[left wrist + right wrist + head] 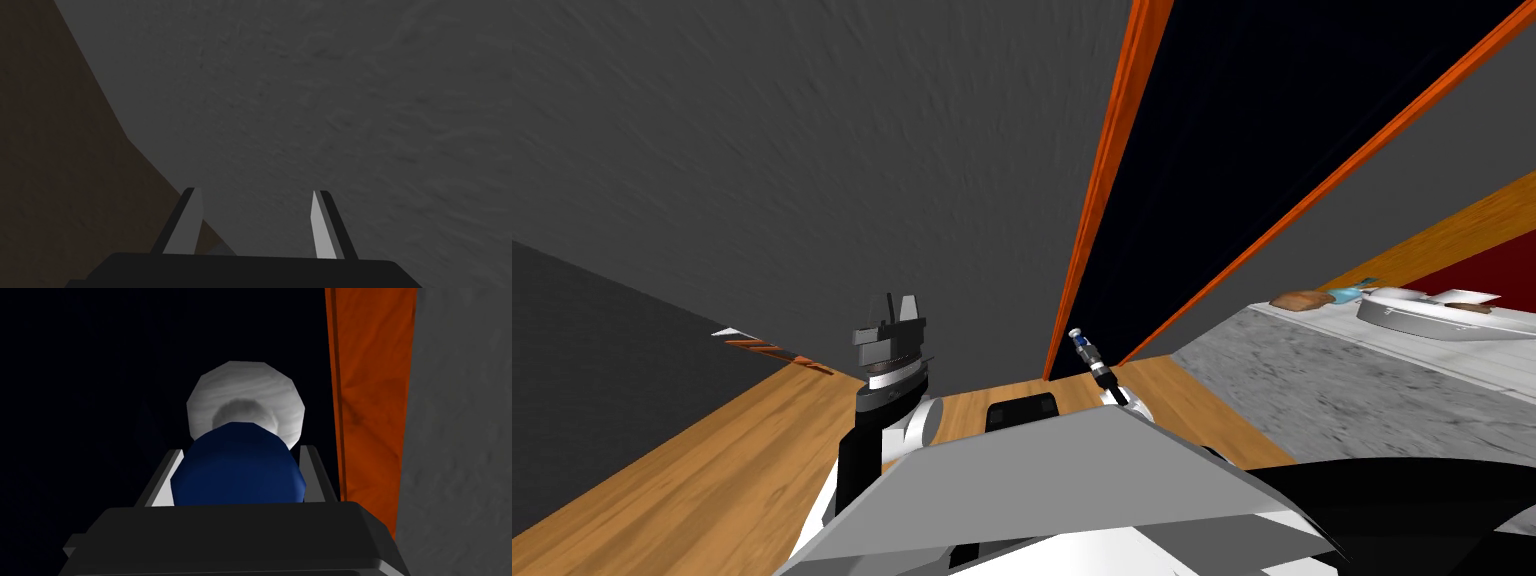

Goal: Pull the door open

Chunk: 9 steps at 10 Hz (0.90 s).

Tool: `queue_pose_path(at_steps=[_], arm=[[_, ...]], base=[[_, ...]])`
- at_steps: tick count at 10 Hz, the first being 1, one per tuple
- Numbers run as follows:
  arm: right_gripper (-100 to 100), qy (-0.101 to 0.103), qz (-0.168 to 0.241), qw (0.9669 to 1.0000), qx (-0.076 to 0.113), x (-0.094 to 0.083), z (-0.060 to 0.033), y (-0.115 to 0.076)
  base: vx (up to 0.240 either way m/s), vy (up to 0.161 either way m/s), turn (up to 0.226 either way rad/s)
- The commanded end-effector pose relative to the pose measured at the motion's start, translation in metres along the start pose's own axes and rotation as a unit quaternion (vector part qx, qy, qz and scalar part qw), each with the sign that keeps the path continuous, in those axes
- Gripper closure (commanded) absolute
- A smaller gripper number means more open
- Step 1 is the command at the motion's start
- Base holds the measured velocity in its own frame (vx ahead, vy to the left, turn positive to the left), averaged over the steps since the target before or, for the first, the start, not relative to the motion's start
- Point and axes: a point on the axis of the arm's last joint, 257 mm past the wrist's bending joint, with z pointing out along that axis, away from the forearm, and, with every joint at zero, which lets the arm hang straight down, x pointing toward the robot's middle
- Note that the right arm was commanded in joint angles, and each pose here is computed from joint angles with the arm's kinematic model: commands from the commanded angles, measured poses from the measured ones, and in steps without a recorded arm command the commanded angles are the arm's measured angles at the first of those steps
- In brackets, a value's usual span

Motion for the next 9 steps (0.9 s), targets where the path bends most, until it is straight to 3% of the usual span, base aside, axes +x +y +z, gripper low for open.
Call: queue_pose_path(at_steps=[1,6,9], arm=[[100,-0.001,0.030,0.9995,0.001,0.0008,0.0001,0.0012],[100,-0.005,0.093,0.9956,0.005,-0.0008,0.0025,0.0012],[100,-0.009,0.137,0.9905,0.007,-0.0019,0.0043,0.0012]], base=[[-0.038,-0.025,0.062],[-0.035,-0.017,0.036],[-0.038,-0.021,0.044]])
